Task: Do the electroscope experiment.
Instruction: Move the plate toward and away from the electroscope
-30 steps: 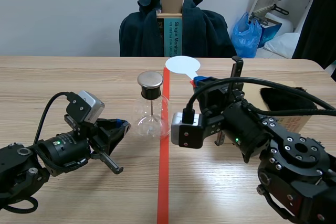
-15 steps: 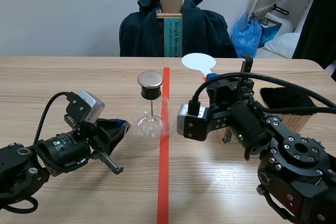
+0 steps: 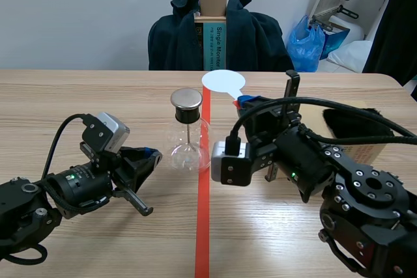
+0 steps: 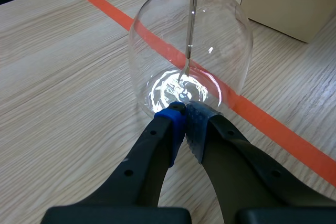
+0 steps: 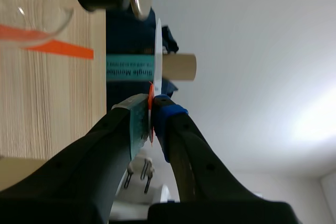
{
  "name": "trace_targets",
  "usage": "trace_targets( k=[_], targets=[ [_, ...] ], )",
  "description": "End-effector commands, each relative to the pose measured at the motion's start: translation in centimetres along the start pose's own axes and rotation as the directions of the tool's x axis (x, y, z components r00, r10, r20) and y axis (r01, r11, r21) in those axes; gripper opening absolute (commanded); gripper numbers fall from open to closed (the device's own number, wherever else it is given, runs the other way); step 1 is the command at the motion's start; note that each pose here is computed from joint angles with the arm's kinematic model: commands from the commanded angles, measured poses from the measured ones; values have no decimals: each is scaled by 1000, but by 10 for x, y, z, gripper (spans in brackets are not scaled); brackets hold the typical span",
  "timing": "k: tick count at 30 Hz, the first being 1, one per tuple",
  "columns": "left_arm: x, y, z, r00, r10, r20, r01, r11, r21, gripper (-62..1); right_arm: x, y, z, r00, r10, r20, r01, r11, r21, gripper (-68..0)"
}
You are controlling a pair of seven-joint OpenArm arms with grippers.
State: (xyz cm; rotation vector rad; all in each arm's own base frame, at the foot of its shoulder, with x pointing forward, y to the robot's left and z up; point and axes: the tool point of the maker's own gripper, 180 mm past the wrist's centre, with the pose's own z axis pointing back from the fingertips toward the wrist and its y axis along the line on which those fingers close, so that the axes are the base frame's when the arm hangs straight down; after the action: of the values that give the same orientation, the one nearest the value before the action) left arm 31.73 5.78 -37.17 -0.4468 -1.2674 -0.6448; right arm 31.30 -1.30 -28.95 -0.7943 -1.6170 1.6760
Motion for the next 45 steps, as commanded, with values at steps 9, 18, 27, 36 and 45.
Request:
trace_targets(
  k=[9,18,27,36,45],
  targets=[
    [14,5,-2,999,-8,49,8,1000,8,-577,22,-15,-2,988,29,153,-22,999,-46,-667],
    [14,5,-2,999,-8,49,8,1000,8,-577,25,-15,-1,985,30,171,-22,999,-46,-667],
    [14,5,-2,999,-8,49,8,1000,8,-577,25,-15,-1,985,30,170,-22,999,-46,-667],
    [15,5,-2,999,-8,50,8,1000,8,-577,9,-16,-3,996,26,81,-22,999,-47,-667],
    [15,5,-2,999,-8,50,8,1000,8,-577,-23,-16,-3,995,17,-95,-22,999,-47,-667]
  ],
)
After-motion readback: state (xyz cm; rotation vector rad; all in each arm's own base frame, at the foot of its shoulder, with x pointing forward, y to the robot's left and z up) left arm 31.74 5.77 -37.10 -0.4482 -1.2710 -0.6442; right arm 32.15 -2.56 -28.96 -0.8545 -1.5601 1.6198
